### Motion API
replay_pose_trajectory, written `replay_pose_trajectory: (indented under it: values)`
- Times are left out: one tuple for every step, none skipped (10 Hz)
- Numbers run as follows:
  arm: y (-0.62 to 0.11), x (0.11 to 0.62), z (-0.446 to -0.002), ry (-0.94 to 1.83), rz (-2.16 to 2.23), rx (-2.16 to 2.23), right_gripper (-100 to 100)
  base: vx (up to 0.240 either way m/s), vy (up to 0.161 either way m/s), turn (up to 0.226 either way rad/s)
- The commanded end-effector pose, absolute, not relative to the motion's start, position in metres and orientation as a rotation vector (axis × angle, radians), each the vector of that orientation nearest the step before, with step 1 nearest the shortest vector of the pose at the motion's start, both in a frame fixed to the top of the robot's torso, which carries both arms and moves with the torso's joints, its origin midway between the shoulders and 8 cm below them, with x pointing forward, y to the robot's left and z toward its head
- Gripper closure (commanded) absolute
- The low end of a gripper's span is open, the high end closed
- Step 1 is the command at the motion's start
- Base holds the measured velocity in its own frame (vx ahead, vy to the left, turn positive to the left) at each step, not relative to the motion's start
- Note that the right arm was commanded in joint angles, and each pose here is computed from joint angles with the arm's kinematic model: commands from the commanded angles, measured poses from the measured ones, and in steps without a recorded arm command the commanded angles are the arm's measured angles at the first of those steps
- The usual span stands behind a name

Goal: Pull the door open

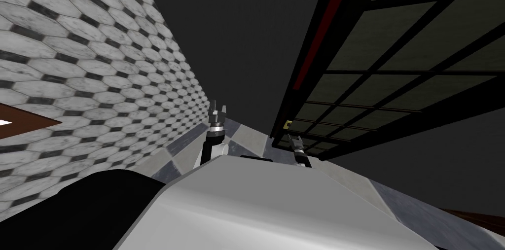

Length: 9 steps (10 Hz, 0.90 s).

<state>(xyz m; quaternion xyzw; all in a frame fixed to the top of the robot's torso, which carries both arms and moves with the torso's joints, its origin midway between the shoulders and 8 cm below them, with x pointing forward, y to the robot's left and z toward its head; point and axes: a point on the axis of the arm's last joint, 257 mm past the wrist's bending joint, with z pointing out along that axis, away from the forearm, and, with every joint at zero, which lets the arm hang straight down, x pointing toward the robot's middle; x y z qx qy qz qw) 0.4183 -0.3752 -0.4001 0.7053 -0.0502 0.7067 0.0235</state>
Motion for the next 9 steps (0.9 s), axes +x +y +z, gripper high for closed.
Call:
replay_pose_trajectory:
  values:
    - [-0.380,0.416,-0.400,-0.167,2.185,2.176,-100,0.199,-0.013,0.087]
    - [-0.385,0.414,-0.400,-0.177,2.181,2.171,-100,0.203,-0.020,0.072]
    - [-0.390,0.412,-0.400,-0.187,2.176,2.164,-100,0.200,0.000,0.107]
    - [-0.395,0.410,-0.400,-0.197,2.172,2.158,-100,0.221,-0.023,0.086]
    - [-0.402,0.407,-0.400,-0.210,2.166,2.150,-100,0.228,-0.017,0.116]
    - [-0.406,0.405,-0.400,-0.217,2.163,2.146,-100,0.212,-0.021,0.089]
    - [-0.403,0.407,-0.400,-0.212,2.165,2.149,-100,0.092,-0.015,0.017]
    - [-0.403,0.407,-0.400,-0.212,2.165,2.149,100,-0.012,0.001,-0.024]
    - [-0.403,0.407,-0.400,-0.212,2.165,2.149,100,-0.036,0.002,-0.002]
